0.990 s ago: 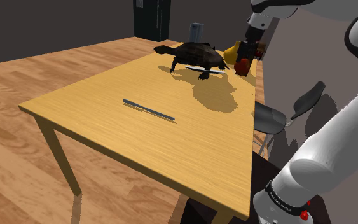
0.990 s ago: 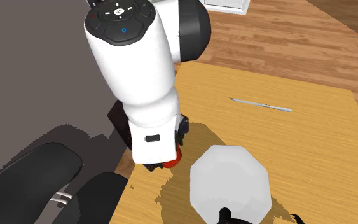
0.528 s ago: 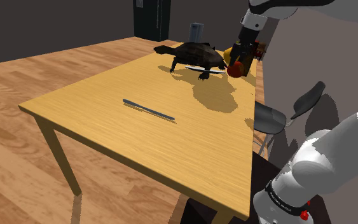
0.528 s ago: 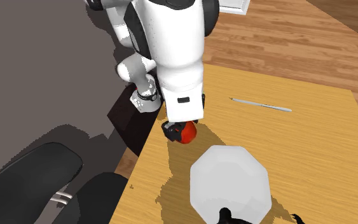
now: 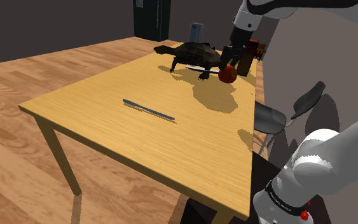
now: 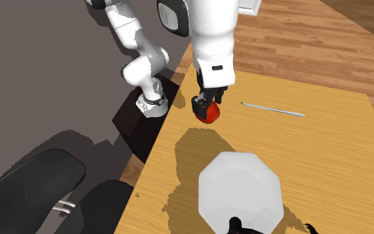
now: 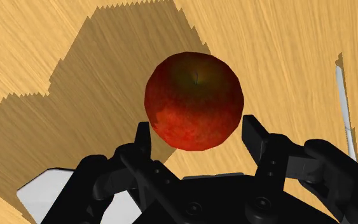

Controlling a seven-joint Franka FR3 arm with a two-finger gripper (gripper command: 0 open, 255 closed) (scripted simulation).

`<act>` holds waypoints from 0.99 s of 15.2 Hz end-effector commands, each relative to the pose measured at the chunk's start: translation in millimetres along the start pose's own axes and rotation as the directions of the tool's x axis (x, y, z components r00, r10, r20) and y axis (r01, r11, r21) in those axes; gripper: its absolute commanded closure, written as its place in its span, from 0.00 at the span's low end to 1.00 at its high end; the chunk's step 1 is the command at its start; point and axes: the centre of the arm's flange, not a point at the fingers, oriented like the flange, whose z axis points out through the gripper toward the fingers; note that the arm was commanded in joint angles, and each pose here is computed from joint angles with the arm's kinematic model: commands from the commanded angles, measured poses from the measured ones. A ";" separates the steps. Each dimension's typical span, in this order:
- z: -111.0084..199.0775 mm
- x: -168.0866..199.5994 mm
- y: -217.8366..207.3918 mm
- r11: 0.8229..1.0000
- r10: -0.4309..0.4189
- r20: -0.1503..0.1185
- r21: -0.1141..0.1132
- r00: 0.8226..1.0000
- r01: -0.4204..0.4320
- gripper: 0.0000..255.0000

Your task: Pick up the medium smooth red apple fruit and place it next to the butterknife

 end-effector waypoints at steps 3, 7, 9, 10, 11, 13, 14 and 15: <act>0.5 -7.6 -52.7 1.000 0.001 0.000 -0.001 1.000 -0.001 1.00; 1.8 -16.1 -104.8 1.000 0.001 0.000 -0.001 1.000 -0.001 1.00; 2.4 -20.4 -130.8 1.000 0.001 0.000 -0.001 1.000 -0.001 1.00; 2.7 -22.6 -143.8 1.000 0.001 0.000 -0.001 1.000 -0.001 1.00; 3.0 -24.7 -156.8 1.000 0.001 0.000 -0.001 1.000 -0.001 1.00; 3.6 -29.0 -182.9 1.000 0.001 0.000 -0.001 1.000 -0.001 1.00; 4.0 -31.2 -195.9 1.000 0.001 0.000 -0.001 1.000 -0.001 1.00; 4.3 -33.3 -208.9 1.000 0.001 0.000 -0.001 1.000 -0.001 1.00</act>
